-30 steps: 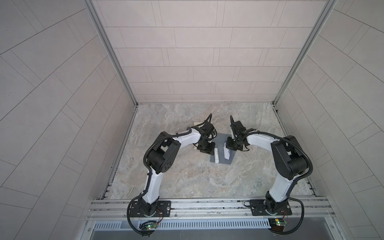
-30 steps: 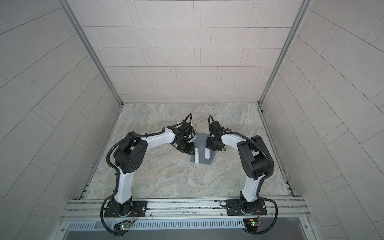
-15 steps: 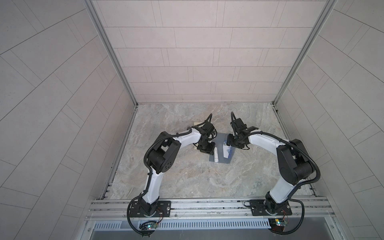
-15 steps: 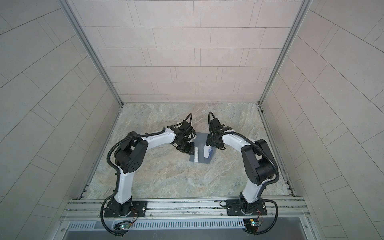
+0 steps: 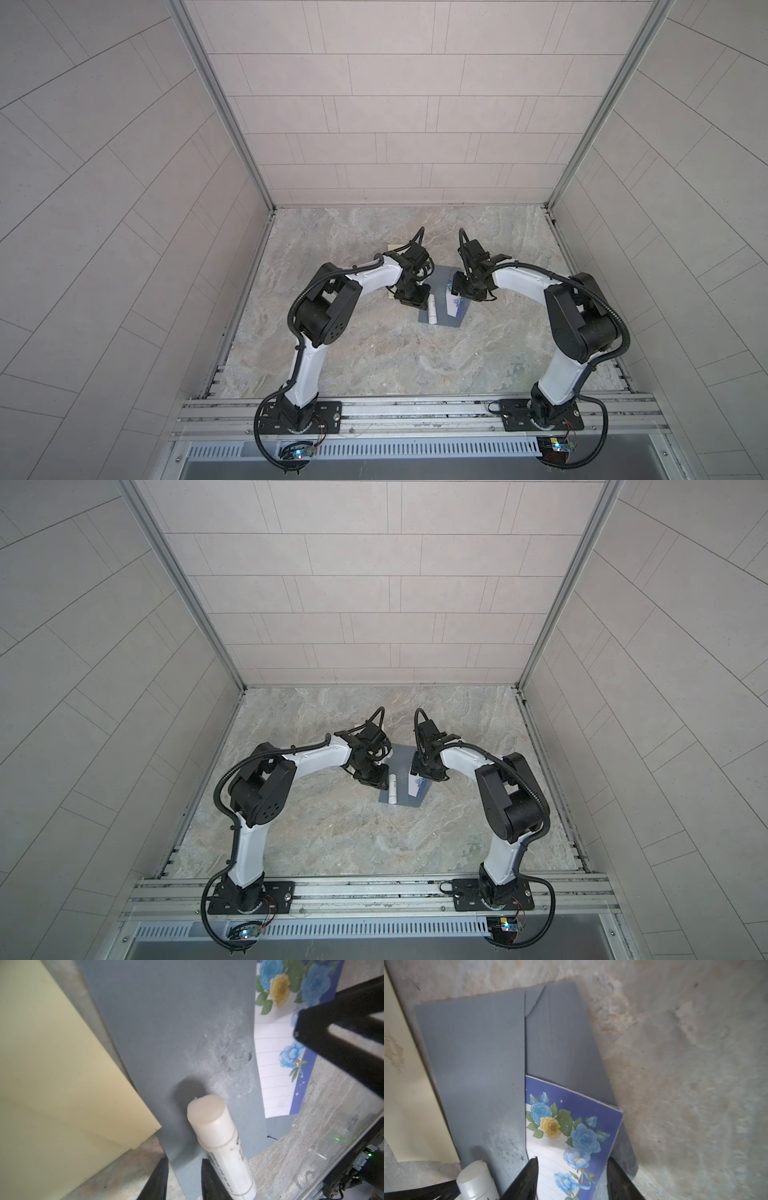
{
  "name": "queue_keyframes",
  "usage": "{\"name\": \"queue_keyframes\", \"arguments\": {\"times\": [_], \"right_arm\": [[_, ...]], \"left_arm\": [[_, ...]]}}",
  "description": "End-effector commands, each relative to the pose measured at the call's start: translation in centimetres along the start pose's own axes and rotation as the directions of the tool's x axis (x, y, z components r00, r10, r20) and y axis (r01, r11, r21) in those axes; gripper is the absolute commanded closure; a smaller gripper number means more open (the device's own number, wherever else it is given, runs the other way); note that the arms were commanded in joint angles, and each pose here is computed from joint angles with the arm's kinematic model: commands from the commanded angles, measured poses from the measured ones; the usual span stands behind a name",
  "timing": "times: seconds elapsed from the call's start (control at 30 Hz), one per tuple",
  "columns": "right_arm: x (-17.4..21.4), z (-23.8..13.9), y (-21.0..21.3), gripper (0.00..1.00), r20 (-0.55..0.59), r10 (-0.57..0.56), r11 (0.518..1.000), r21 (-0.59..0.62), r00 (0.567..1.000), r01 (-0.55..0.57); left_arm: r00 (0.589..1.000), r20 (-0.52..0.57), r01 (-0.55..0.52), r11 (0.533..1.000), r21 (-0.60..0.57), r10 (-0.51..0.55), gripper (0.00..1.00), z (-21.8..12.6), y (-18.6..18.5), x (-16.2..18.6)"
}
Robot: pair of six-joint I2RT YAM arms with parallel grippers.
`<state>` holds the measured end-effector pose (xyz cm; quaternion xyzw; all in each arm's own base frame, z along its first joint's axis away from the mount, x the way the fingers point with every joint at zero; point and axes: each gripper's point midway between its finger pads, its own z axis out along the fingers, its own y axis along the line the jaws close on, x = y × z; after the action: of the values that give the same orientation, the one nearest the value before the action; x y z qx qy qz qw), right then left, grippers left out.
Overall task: Place the letter into the envelope and seal it
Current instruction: 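Push the letter deeper into the grey envelope while the left gripper holds it, then grasp the white glue stick with the right gripper while the left holds the envelope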
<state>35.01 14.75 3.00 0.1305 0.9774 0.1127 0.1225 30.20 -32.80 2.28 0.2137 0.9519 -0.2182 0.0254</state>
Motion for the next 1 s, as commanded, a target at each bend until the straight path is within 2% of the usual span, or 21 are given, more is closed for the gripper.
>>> {"name": "queue_keyframes", "arguments": {"times": [0.0, 0.33, 0.53, 0.63, 0.83, 0.97], "right_arm": [[0.6, 0.7, 0.7, 0.45, -0.022, 0.000, 1.000, -0.007, 1.000, 0.000], [0.2, 1.7, 5.7, 0.45, -0.016, 0.030, 0.981, -0.190, 0.999, -0.032], [0.3, 2.2, 7.7, 0.45, -0.013, 0.118, 0.944, -0.309, 0.993, -0.117], [0.1, 1.6, 7.0, 0.45, 0.027, 0.129, 0.956, -0.270, 0.991, -0.117], [-0.5, -1.5, 3.7, 0.45, 0.166, 0.079, 0.995, -0.071, 0.983, -0.068], [-0.1, -2.5, 3.4, 0.45, 0.176, 0.056, 0.996, -0.077, 0.983, -0.043]], "left_arm": [[0.999, -0.036, -0.023, 1.000, 0.005, 0.023, 0.66, 0.9, -0.2, 0.6], [0.999, -0.036, -0.036, 0.999, 0.019, 0.037, 0.66, 1.3, -0.3, 0.2], [0.999, -0.036, -0.036, 0.999, 0.014, 0.036, 0.66, 1.3, -0.3, 0.2], [0.999, -0.033, -0.032, 0.999, 0.007, 0.032, 0.66, 1.2, -0.2, 0.3], [0.999, -0.023, -0.028, 1.000, -0.010, 0.028, 0.66, 1.1, 0.1, 0.3], [1.000, -0.015, -0.026, 1.000, -0.011, 0.026, 0.66, 0.9, 0.1, 0.1]]}}
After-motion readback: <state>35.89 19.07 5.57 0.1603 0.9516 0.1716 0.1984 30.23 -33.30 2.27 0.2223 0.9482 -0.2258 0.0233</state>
